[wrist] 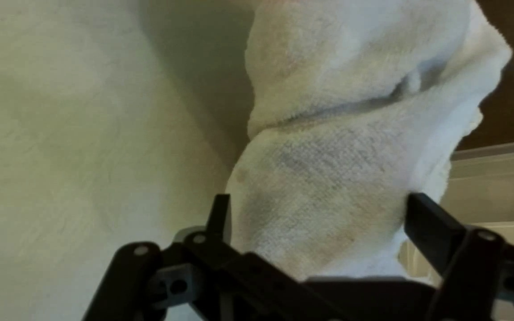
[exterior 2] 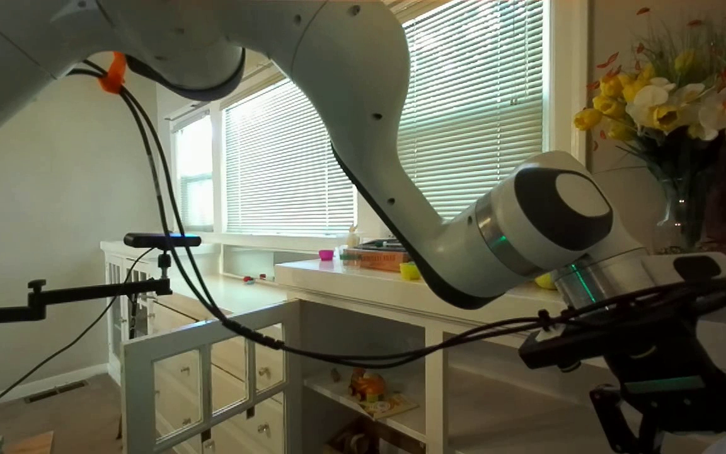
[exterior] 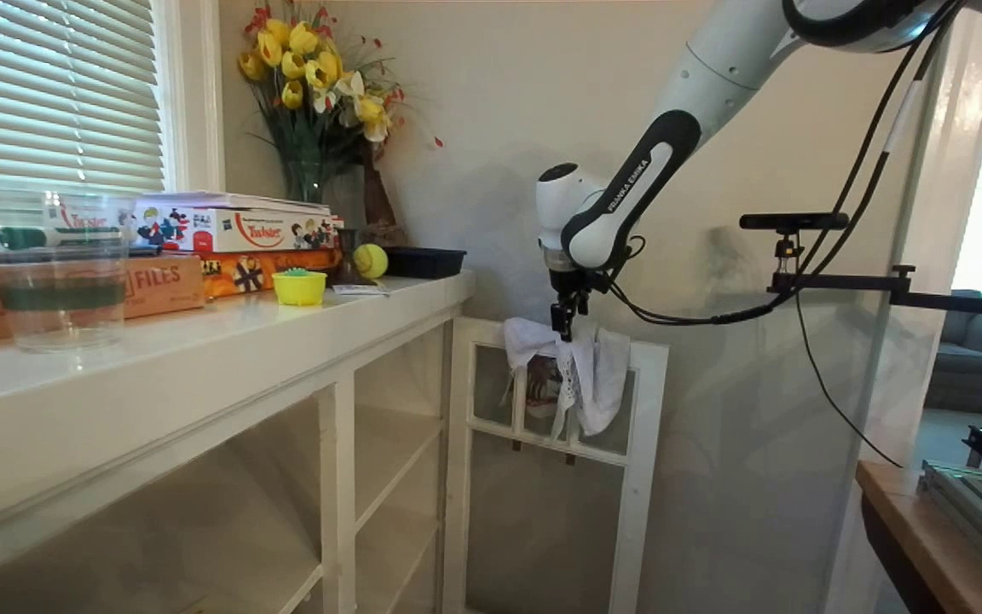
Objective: Use the towel to wipe the counter
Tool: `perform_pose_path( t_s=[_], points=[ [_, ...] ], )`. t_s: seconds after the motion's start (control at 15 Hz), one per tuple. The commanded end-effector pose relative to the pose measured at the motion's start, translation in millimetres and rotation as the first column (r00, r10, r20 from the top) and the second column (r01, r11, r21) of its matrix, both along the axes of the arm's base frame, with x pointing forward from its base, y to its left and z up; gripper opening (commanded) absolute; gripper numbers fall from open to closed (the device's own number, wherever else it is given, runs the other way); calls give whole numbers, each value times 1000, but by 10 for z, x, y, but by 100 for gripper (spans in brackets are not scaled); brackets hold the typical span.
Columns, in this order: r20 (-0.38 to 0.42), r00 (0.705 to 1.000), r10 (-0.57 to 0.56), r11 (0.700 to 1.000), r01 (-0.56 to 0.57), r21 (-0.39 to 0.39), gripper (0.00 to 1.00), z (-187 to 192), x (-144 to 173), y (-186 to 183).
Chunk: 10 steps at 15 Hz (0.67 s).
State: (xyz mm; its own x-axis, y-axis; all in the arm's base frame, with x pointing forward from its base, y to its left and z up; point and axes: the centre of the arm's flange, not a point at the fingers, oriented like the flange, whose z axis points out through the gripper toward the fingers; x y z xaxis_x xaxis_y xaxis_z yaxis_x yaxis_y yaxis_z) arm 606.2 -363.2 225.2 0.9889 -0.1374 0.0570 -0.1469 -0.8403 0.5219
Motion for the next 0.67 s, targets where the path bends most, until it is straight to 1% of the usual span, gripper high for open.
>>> perform_pose_path(
  t_s=[0.0,0.07,0.13,0.27,0.47,0.53,0.6],
  points=[
    [-6,1000,-18,1000,18,14,73,-147,129,-179],
    [-5,1000,-23,1000,24,16,66,-169,121,-187],
    [-4,1000,-26,1000,26,17,57,-197,130,-187],
    [-1,1000,-21,1000,21,7,45,-188,160,-165],
    [3,1000,3,1000,-3,-23,23,-95,199,-86],
    [3,1000,7,999,-7,-31,20,-77,204,-68],
    [2,1000,10,999,-10,-35,19,-71,211,-49]
  ],
)
